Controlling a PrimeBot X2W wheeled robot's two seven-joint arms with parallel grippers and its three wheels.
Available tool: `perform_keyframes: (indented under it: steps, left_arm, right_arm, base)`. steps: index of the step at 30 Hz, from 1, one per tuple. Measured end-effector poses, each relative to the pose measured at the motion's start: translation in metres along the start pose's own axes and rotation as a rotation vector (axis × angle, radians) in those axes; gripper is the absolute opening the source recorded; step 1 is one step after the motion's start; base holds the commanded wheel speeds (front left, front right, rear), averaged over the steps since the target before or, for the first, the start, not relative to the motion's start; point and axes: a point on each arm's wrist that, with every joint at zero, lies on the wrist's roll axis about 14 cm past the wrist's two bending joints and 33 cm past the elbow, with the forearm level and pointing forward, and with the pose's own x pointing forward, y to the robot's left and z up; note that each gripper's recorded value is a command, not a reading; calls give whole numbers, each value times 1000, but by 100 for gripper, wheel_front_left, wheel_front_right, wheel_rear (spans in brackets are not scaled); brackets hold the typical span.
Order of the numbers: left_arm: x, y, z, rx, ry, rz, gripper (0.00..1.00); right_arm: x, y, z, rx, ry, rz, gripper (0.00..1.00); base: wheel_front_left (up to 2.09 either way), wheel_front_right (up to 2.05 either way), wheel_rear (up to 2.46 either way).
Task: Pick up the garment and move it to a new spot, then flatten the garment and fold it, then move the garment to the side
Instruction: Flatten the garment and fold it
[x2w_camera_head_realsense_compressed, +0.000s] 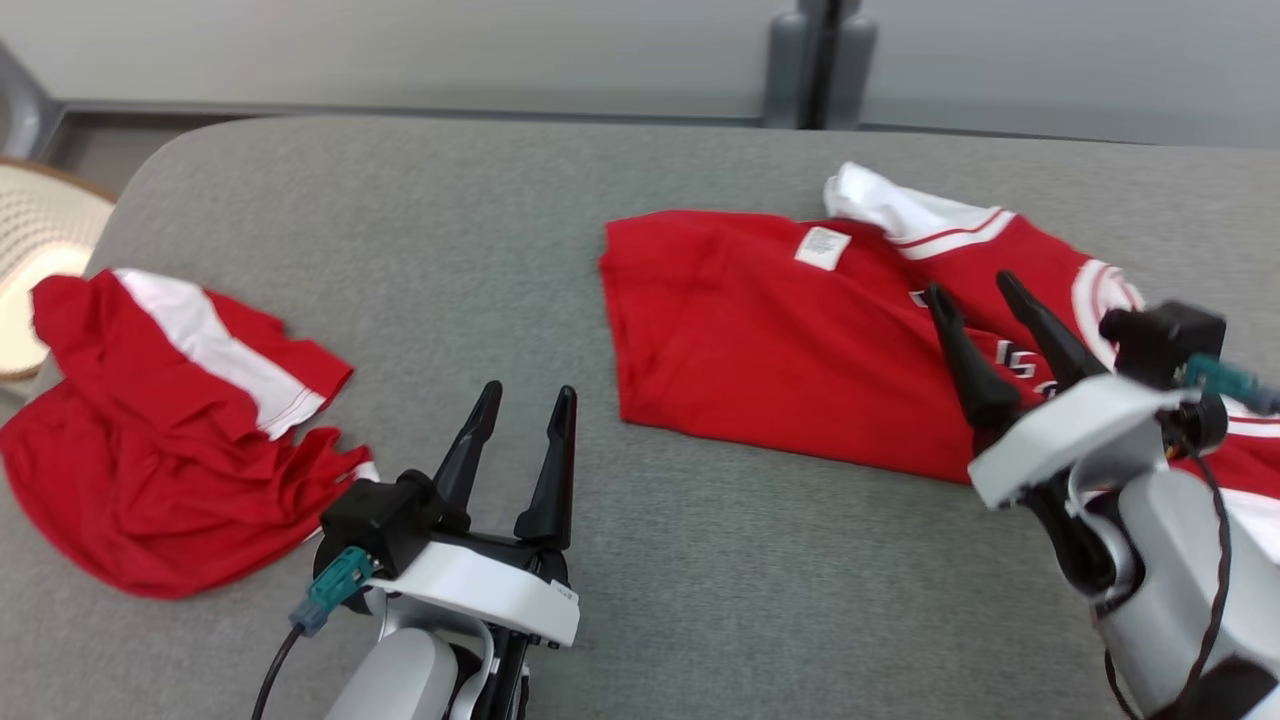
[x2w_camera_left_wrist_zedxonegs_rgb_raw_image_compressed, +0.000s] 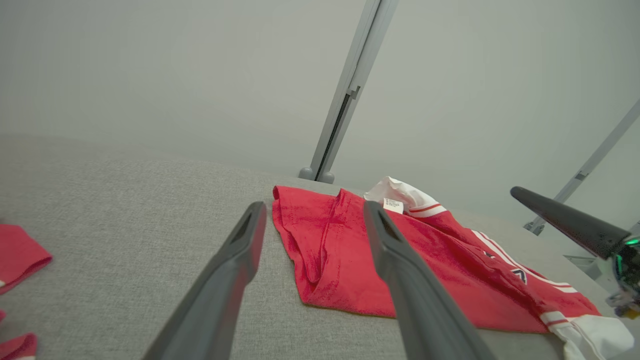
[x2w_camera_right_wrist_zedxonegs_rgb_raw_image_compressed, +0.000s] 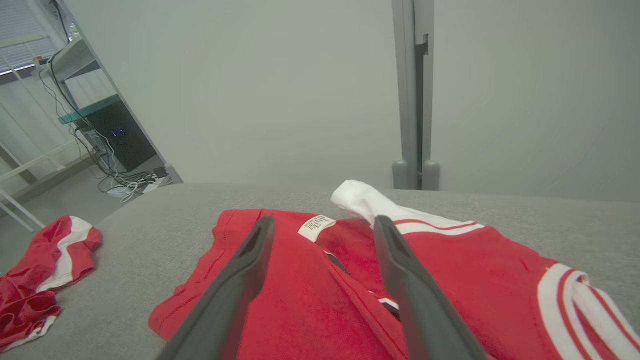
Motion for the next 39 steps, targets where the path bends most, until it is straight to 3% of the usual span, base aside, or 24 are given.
perform_keyframes:
  steps: [5, 10, 21, 22, 23, 30, 39]
  left_arm:
    - [0, 13, 0, -13, 5, 47, 100]
    - [-1, 29, 2, -44, 0, 104, 100]
    - [-7, 52, -2, -39, 18, 188, 100]
    - [-6, 52, -2, -39, 17, 188, 100]
    - [-6, 53, -2, -39, 18, 189, 100]
    - [-7, 54, 1, -37, 9, 198, 100]
    - [-8, 46, 18, -21, -40, 166, 100]
  right_arm:
    - [38, 12, -20, 278, 169, 64, 100]
    - [67, -8, -29, 294, 262, 59, 100]
    - [98, 6, -76, 309, 429, 120, 100]
    - [99, 8, -77, 312, 435, 126, 62]
    - [100, 10, -77, 311, 432, 134, 0]
    - [102, 38, -48, 299, 314, 222, 0]
    - [46, 98, -37, 287, 294, 385, 0]
  base:
    - [0, 0, 0]
    - [0, 0, 0]
    - [0, 0, 0]
    - [0, 0, 0]
    - [0, 0, 0]
    - [0, 0, 0]
    - [0, 0, 0]
